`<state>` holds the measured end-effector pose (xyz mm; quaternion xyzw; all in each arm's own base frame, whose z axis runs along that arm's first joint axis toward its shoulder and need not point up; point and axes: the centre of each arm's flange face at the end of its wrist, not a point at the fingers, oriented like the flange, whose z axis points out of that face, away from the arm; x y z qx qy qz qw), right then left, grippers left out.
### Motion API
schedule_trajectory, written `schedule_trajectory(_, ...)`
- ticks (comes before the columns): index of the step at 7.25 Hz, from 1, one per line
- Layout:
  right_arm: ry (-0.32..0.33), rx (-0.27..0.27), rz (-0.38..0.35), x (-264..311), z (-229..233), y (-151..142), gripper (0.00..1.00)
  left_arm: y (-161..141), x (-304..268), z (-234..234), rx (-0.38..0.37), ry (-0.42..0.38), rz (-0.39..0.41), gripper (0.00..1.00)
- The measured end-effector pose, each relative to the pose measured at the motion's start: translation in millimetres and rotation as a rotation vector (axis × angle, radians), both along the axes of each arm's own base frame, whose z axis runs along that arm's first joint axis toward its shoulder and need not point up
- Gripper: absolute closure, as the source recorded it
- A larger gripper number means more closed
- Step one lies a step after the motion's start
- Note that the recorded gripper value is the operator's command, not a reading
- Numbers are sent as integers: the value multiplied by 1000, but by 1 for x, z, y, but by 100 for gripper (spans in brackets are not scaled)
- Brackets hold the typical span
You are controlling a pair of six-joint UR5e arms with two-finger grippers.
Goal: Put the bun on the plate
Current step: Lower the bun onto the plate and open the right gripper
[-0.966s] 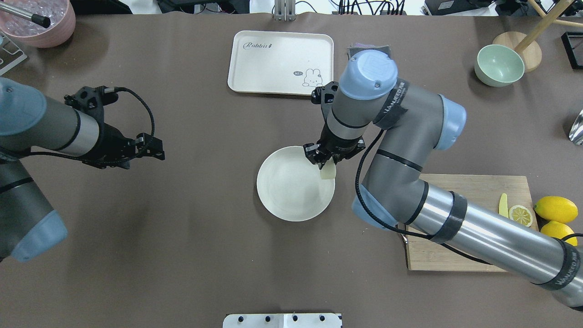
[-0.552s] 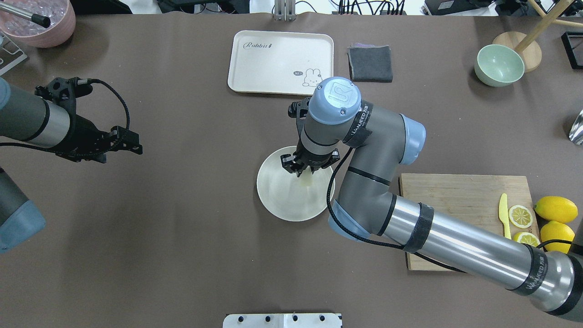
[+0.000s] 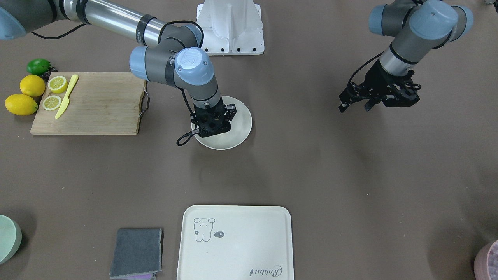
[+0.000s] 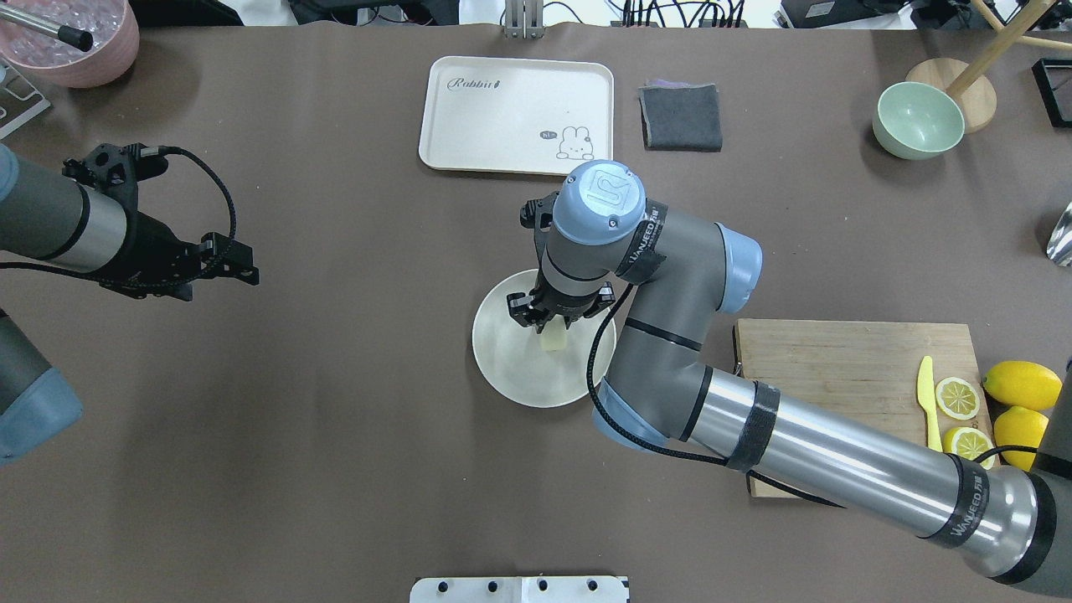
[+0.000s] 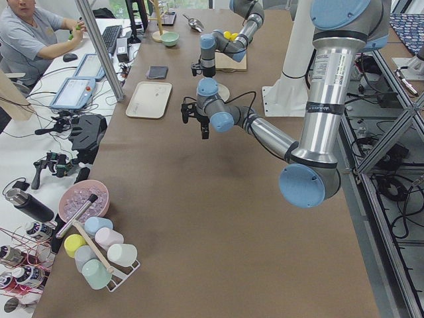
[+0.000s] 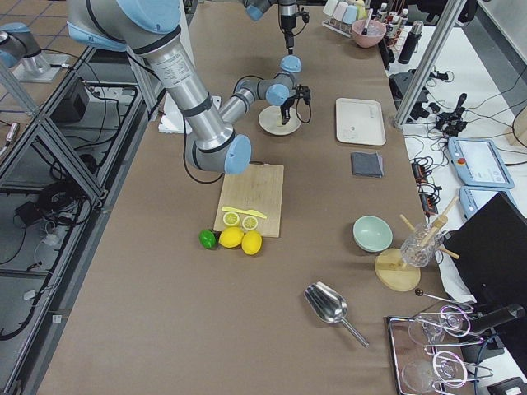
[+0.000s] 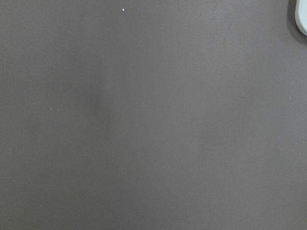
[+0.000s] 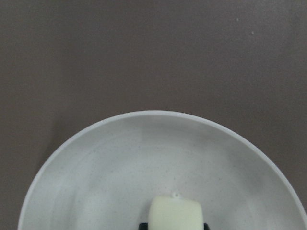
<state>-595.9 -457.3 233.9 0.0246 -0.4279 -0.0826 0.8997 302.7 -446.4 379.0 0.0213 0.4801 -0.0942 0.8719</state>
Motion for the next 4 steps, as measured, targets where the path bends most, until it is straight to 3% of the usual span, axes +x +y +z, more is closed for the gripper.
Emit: schedule_trajectory(4,-20,9,21,26,-7,-18,0,-7,-16,0,1,5,-18,4)
